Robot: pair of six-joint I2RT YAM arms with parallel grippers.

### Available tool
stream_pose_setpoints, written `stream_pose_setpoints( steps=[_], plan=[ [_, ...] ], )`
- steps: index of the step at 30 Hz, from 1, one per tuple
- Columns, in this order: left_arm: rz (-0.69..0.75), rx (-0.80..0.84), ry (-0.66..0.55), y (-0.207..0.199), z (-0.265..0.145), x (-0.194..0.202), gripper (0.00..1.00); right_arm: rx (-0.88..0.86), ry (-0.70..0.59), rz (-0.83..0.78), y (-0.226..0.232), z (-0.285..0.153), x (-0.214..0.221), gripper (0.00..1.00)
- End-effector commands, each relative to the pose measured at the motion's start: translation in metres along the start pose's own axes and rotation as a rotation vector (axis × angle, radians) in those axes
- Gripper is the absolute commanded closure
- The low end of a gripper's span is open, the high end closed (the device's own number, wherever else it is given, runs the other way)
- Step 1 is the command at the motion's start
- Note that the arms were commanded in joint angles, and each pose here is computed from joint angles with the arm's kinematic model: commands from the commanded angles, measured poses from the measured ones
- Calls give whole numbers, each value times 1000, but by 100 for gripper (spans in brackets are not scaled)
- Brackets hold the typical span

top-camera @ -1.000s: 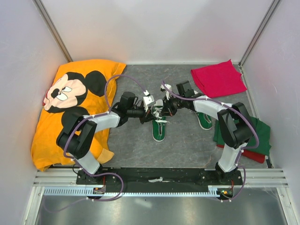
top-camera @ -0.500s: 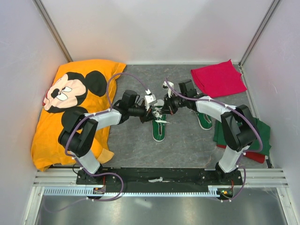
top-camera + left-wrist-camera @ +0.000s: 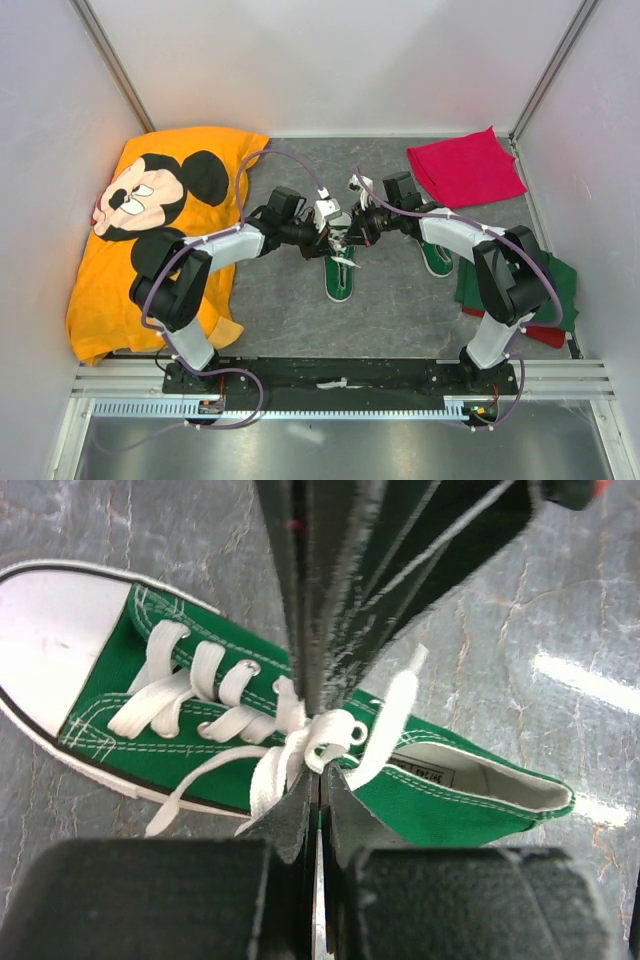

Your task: Tie the shoes

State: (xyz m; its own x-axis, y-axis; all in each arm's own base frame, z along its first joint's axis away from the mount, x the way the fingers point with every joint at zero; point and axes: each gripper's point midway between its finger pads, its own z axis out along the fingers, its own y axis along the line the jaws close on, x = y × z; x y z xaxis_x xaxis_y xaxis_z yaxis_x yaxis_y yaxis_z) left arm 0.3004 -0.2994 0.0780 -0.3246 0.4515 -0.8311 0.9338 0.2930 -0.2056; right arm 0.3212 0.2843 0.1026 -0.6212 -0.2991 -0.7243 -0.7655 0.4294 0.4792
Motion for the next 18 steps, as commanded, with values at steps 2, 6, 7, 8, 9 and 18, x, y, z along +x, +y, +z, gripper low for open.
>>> stream_pose_setpoints(
  steps=[2, 6, 7, 8, 9, 18],
  plan=[
    [-12, -45, 84, 15, 6, 5, 99, -32, -69, -27, 12, -9, -22, 100],
    [1, -47, 103, 17, 8, 4, 98, -28, -82, -13, 11, -10, -25, 100],
    [4, -48, 105, 16, 8, 3, 98, -23, -85, -5, 8, -10, -25, 100],
    [9, -45, 112, 16, 8, 4, 98, -24, -86, 5, 8, -10, -26, 100],
    [14, -45, 114, 15, 8, 4, 98, -29, -87, 5, 8, -10, -26, 100],
    [13, -27, 104, 9, 9, -9, 98, -46, -73, 0, 11, -2, -22, 100]
  ],
)
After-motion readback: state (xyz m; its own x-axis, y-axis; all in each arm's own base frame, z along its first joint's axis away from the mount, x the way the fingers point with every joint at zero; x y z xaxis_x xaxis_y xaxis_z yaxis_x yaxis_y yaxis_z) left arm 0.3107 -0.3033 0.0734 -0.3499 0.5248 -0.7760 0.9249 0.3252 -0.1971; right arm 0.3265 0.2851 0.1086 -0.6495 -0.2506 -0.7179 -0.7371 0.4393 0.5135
